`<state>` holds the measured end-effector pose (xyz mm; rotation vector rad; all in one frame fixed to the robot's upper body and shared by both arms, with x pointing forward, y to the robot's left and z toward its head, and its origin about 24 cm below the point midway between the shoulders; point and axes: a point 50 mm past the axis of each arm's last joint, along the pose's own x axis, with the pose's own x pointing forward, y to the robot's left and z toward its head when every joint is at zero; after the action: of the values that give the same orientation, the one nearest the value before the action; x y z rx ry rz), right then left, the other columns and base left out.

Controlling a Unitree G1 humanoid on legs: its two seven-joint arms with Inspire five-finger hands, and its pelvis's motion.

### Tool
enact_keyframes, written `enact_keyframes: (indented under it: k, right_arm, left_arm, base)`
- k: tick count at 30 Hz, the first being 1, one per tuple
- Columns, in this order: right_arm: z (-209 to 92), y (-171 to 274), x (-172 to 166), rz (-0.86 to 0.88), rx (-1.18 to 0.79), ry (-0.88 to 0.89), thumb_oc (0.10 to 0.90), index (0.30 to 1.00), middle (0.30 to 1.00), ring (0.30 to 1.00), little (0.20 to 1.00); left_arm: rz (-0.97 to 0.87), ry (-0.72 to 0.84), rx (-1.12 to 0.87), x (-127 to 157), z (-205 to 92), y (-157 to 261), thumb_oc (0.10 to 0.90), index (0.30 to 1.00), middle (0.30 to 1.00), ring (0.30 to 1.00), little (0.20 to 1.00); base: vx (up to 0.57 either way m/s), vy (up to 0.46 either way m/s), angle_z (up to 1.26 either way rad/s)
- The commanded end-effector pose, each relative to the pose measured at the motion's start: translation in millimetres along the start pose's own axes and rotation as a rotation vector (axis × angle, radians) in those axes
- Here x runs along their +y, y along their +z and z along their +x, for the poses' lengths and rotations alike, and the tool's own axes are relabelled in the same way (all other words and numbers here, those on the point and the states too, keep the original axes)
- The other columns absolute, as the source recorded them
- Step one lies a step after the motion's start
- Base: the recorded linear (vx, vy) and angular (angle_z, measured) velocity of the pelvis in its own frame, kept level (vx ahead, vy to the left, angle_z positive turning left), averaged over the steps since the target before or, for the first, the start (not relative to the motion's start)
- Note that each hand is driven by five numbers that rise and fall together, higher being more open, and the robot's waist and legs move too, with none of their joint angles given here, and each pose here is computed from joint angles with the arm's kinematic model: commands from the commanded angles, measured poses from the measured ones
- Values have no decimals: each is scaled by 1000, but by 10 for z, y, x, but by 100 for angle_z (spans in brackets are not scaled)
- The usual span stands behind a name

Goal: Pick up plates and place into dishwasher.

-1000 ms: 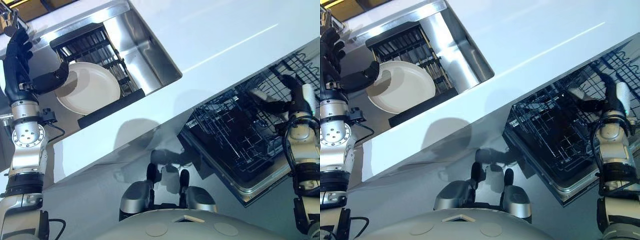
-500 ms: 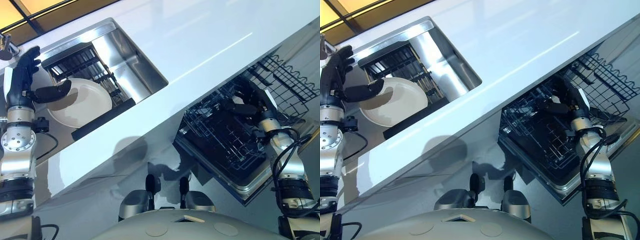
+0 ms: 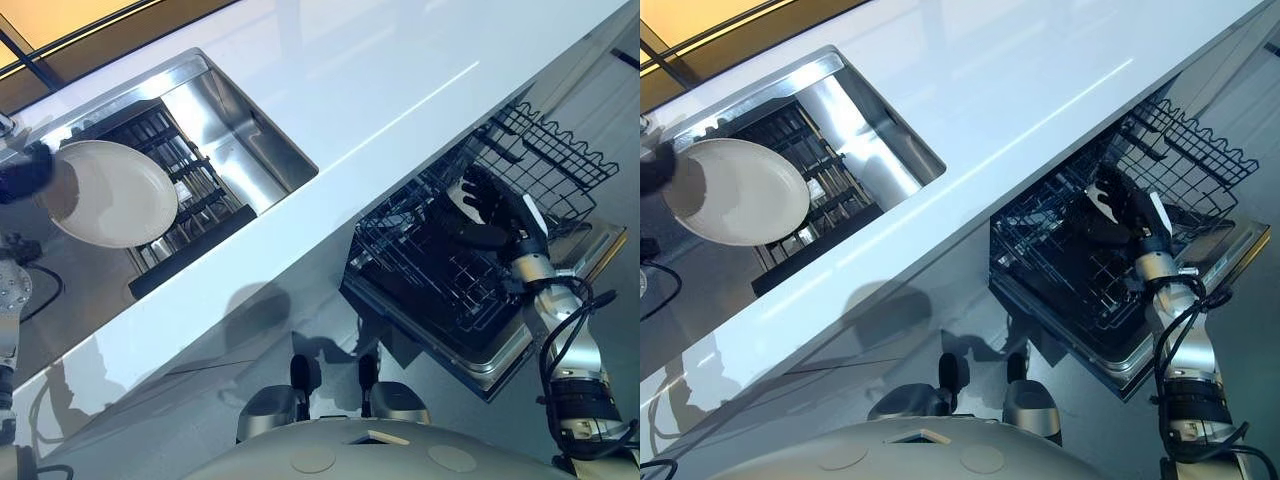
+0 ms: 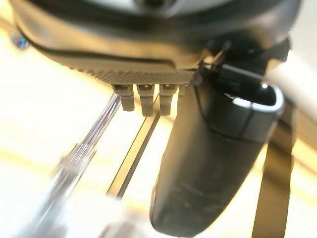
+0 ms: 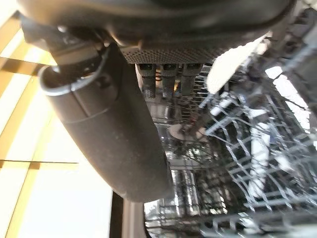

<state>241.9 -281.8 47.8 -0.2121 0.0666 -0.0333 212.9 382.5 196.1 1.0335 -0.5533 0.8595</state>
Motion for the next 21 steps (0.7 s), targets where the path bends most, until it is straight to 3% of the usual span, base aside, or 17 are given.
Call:
enact_keyframes:
  k: [1,6,13,15,21]
  right_arm:
    - [56,390,30,-56,-218,30,800,900,900,900,900]
    - [61,357,102,-75,-195,42,800,900,900,900,900]
    - [46,297,136,-88,-176,61,800,900,900,900,900]
    - [39,279,139,-85,-172,65,800,900,900,900,900]
    - [0,253,63,-84,-148,69,800,900,900,900,900]
  left_arm:
    - [-121,147,-47,188,175,135,800,900,900,900,900]
    - [-258,21,49,4,118,155,800,900,900,900,900]
    - [-220,-68,-9,-13,144,226,800,900,900,900,900]
    - [-122,-77,-68,-6,147,248,800,900,900,900,900]
    - [458,-215,-294,87,154,126,800,900,900,900,900]
  base:
    - [22,-31,0]
    - [1,-13,-1]
    - [-3,-14,1]
    - [-3,-11,2]
    - [0,-3,1]
